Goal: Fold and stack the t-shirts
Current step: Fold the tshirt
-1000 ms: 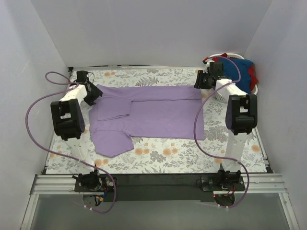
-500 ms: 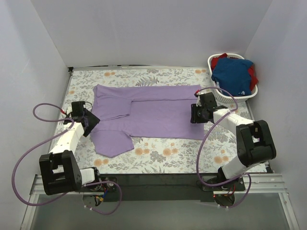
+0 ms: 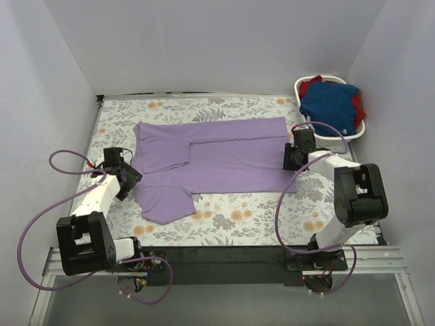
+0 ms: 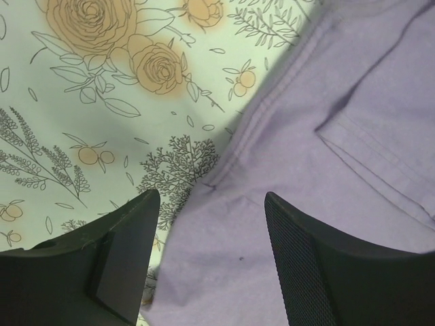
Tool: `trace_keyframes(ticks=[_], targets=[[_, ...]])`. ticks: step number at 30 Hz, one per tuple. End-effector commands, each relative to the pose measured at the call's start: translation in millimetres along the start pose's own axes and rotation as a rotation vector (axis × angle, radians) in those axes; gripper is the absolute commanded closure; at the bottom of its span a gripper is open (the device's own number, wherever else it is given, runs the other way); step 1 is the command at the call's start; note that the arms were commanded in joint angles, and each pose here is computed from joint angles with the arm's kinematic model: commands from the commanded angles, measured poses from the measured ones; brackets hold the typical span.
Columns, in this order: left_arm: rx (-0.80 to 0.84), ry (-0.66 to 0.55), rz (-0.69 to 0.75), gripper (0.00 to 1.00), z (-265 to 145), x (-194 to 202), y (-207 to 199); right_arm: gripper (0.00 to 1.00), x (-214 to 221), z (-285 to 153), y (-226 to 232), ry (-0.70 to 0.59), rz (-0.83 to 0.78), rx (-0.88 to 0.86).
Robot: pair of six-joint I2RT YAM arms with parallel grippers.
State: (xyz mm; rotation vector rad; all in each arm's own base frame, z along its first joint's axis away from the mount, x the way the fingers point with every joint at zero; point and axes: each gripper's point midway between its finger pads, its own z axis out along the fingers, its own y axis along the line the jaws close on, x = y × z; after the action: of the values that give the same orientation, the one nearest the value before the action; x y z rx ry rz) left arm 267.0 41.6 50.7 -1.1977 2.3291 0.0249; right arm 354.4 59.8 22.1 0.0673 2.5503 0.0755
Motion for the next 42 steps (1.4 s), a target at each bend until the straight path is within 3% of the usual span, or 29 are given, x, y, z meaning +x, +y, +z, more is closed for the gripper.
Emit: trace_keyframes(ticks=[1,6,11,22,30,34,35,40,42], targets=[[-0.061,-0.011,-0.013,0.38,0.6,-2.3,11.1,0.54,-16.3,3.5,-14.2,-0.016,0.031,0.058],[-0.069,0.033,0.005,0.46,3.2,4.4,11.2,0.54,-28.6,-18.7,9.0,-0.063,0.023,-0.042],[-0.036,0.093,0.027,0.54,8.3,13.8,3.7,0.54,-7.0,-35.9,28.6,-0.058,-0.022,-0.097],[-0.02,0.059,0.04,0.55,16.8,-1.6,-9.2,0.54,23.1,-56.5,43.0,-0.056,-0.095,-0.121],[-0.046,0.111,0.055,0.6,31.5,14.8,-0.9,0.54,33.3,-60.2,34.6,-0.039,-0.107,-0.087],[-0.08,0.106,0.075,0.72,35.2,13.9,5.3,0.54,39.6,-61.8,26.7,-0.023,-0.103,-0.053],[-0.086,0.103,0.076,0.8,35.5,13.7,6.5,0.54,38.0,-63.4,25.3,-0.028,-0.103,-0.045],[-0.089,0.11,0.083,0.99,33.9,15.7,8.7,0.54,40.1,-66.3,8.3,-0.024,-0.092,0.027],[-0.094,0.1,0.097,1.0,31.4,13.8,10.8,0.53,47.1,-65.9,-0.5,0.001,-0.066,0.051]])
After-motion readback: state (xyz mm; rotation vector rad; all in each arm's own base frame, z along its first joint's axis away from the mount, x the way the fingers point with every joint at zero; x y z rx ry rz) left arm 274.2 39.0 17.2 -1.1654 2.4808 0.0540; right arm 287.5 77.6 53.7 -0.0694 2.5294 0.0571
